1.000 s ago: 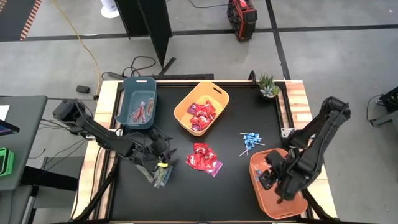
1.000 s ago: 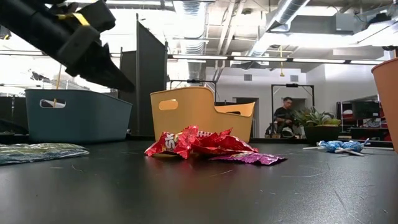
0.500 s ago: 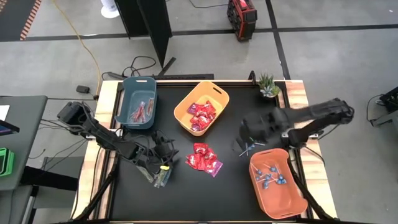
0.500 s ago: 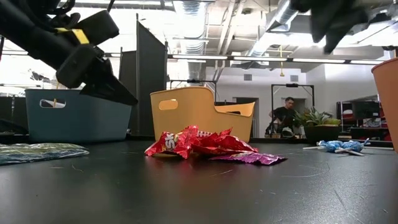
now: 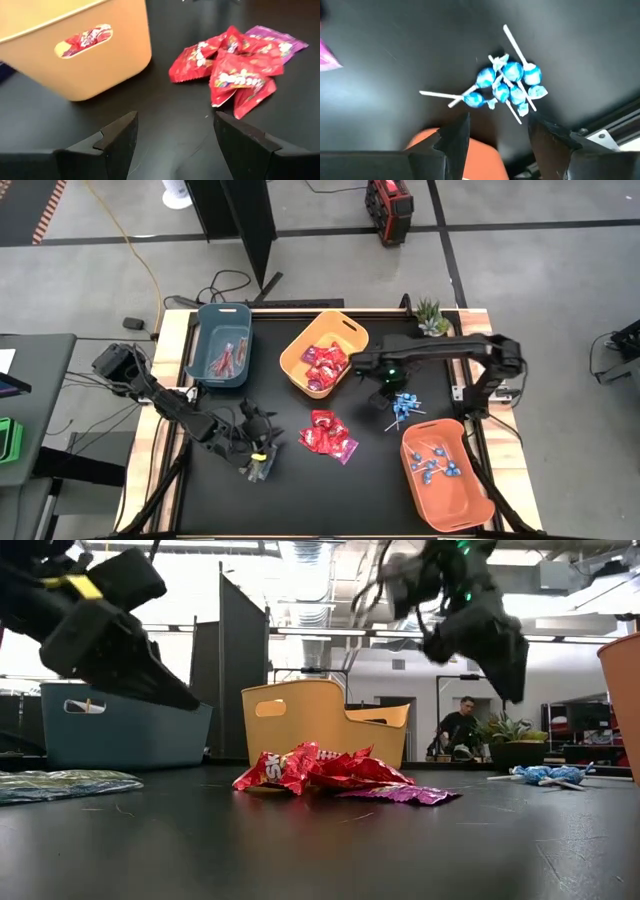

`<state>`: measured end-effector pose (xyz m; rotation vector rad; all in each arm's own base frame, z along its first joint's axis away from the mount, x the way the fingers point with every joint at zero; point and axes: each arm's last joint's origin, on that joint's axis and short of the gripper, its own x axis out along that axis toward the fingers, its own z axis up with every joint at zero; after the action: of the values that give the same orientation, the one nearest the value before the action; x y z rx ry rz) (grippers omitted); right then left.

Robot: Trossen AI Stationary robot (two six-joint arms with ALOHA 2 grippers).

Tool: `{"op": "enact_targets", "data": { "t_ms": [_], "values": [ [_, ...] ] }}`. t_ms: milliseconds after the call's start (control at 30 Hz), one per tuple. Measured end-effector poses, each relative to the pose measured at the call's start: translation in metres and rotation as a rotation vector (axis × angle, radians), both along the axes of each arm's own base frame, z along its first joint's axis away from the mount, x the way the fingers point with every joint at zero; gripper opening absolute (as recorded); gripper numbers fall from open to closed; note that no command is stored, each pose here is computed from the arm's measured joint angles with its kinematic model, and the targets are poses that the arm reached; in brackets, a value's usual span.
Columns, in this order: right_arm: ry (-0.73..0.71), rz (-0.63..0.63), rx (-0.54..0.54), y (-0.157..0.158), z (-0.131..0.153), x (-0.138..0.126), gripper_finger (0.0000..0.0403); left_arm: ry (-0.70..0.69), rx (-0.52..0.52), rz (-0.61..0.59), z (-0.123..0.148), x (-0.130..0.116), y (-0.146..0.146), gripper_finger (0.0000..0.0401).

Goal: Sort candy
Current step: Put the blue lollipop into the orange bin

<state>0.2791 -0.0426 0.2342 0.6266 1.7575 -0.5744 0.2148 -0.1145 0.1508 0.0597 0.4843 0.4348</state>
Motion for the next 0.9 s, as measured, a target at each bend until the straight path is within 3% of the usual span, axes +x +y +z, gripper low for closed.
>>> {"op": "enact_targets", "data": {
  "t_ms": [267, 500, 667, 900],
  "values": [
    [0.109, 0.112, 0.060, -0.003, -0.040, 0.018, 0.0211, 0.003, 0.005, 0.015, -0.005, -0.004, 0.001, 0.0254],
    [-0.003, 0.199, 0.029, -0.005, -0.067, 0.023, 0.0211, 0.001, 0.014, 0.016, -0.004, -0.005, 0.001, 0.0254],
    [-0.139, 0.132, -0.036, -0.005, -0.063, 0.012, 0.0211, 0.002, 0.015, 0.007, -0.005, -0.006, -0.001, 0.0254],
    [-0.141, -0.020, -0.200, 0.006, -0.056, -0.026, 0.0211, 0.001, 0.012, 0.008, -0.005, -0.006, -0.001, 0.0254]
  ]
}}
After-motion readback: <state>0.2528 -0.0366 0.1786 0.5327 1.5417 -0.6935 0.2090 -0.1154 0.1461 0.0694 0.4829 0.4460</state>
